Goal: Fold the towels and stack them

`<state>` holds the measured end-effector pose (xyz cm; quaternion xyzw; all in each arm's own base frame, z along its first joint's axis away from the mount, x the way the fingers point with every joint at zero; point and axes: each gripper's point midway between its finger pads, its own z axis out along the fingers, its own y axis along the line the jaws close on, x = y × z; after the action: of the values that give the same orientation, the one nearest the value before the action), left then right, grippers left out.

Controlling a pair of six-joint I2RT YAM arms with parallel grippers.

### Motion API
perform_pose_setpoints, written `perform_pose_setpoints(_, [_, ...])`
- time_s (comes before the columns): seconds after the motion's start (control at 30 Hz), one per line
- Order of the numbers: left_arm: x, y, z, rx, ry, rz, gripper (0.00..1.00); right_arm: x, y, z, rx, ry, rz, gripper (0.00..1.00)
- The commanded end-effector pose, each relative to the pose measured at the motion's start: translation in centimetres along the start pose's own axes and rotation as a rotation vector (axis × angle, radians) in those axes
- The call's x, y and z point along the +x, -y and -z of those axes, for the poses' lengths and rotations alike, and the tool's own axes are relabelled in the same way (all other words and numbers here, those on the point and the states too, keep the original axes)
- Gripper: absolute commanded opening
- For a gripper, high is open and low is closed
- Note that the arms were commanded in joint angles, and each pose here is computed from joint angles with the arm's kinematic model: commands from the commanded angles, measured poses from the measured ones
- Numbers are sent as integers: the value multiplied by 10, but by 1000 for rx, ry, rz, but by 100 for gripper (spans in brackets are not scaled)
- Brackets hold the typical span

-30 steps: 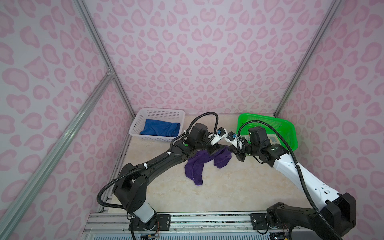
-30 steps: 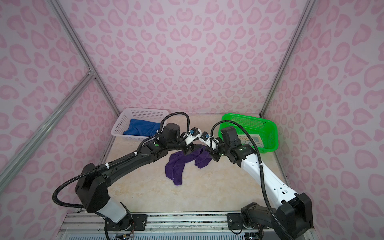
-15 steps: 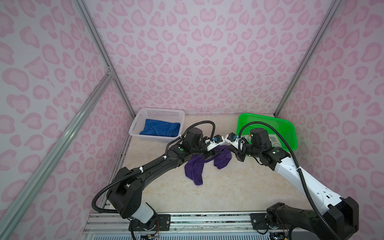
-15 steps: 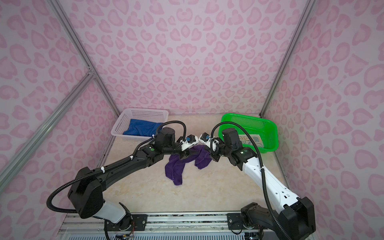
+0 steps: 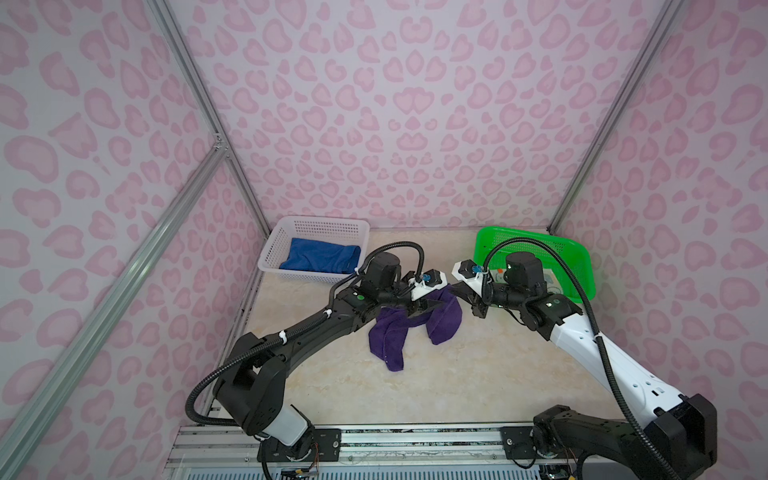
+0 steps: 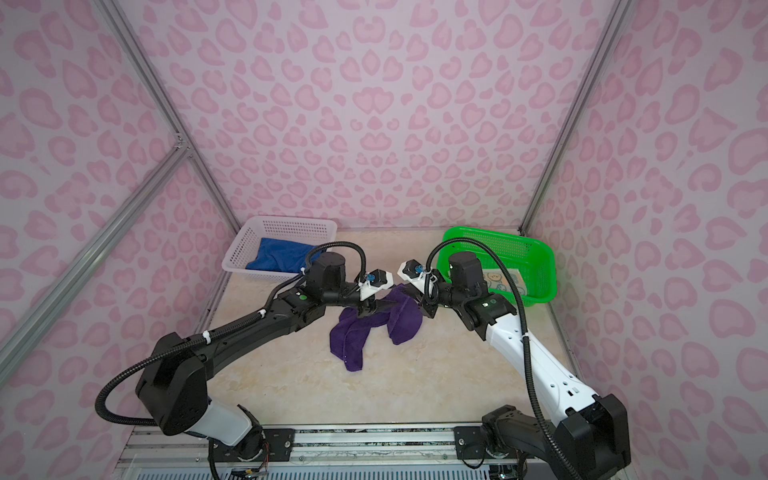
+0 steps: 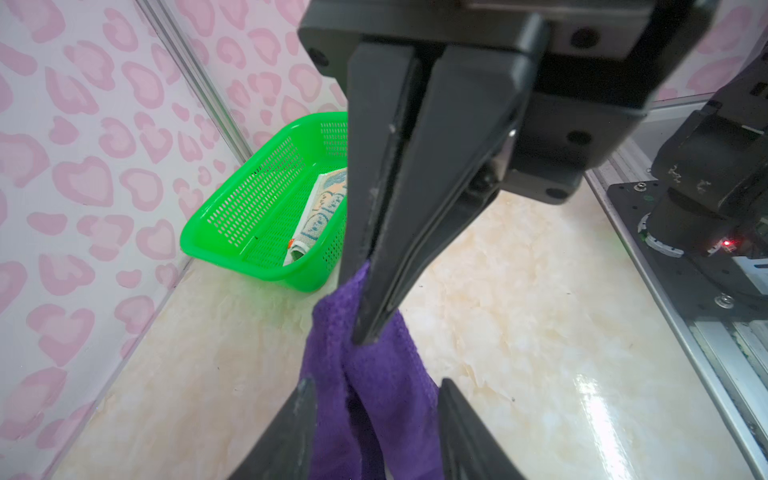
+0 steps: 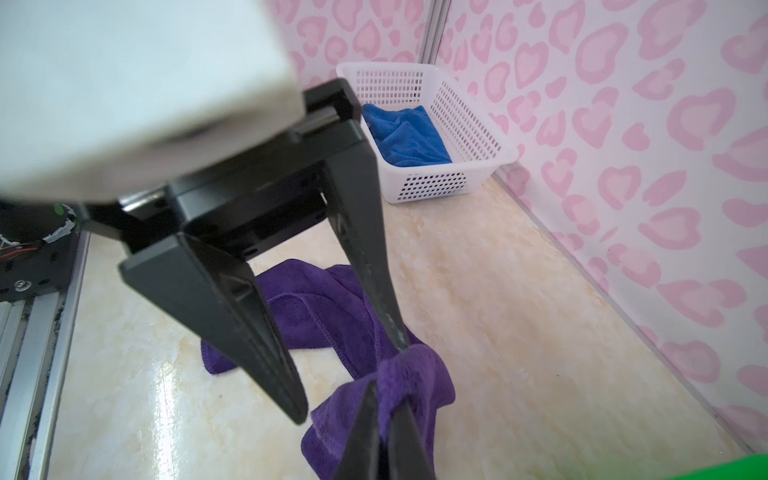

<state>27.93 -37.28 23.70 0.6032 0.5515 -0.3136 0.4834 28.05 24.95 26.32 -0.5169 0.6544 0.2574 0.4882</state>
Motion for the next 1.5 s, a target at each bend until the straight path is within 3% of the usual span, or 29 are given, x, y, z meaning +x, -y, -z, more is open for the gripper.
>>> perform_pose_setpoints(0.0, [-19,-7,-3,3,73,-45,50,-9,-6,-1,-44,45,6,0])
perform_pose_setpoints(0.23, [-21,-3,-18,67,79,-42,48,-7,-9,-7,-78,36,-7,0])
perform_pose_setpoints(0.3, [-20,0,-21,81,71,-37,39,-8,-8,-8,-72,42,-10,0])
perform_pose_setpoints(0.37, [-15,1,-23,86,49,-29,20,-10,-4,-7,-47,54,-10,0])
perform_pose_setpoints(0.4, [-12,0,-24,83,38,-24,5,-11,-3,-7,-40,58,-9,0])
perform_pose_setpoints(0.43, [-10,-1,-25,75,28,-14,2,-13,-2,-6,-30,65,-8,0])
perform_pose_setpoints(0.5, [-7,-1,-25,73,17,-4,2,-15,0,-5,-20,74,-12,1])
perform_pose_setpoints(0.6, [-12,-9,-24,27,35,12,2,-14,8,-5,36,69,-42,15])
perform_pose_setpoints(0.73, [-18,-36,-22,-107,28,104,2,0,42,7,285,46,-155,53])
perform_pose_setpoints(0.83, [-17,-62,-17,-233,9,182,2,13,56,24,445,73,-247,62])
perform_pose_setpoints(0.97, [-20,-97,-4,-424,12,288,2,40,45,28,492,61,-319,62])
perform_pose_setpoints(1.17, [-22,-134,17,-640,1,453,2,83,9,-3,454,55,-391,60])
perform_pose_setpoints(1.47, [11,-142,22,-751,-78,590,2,96,1,-68,433,79,-502,60])
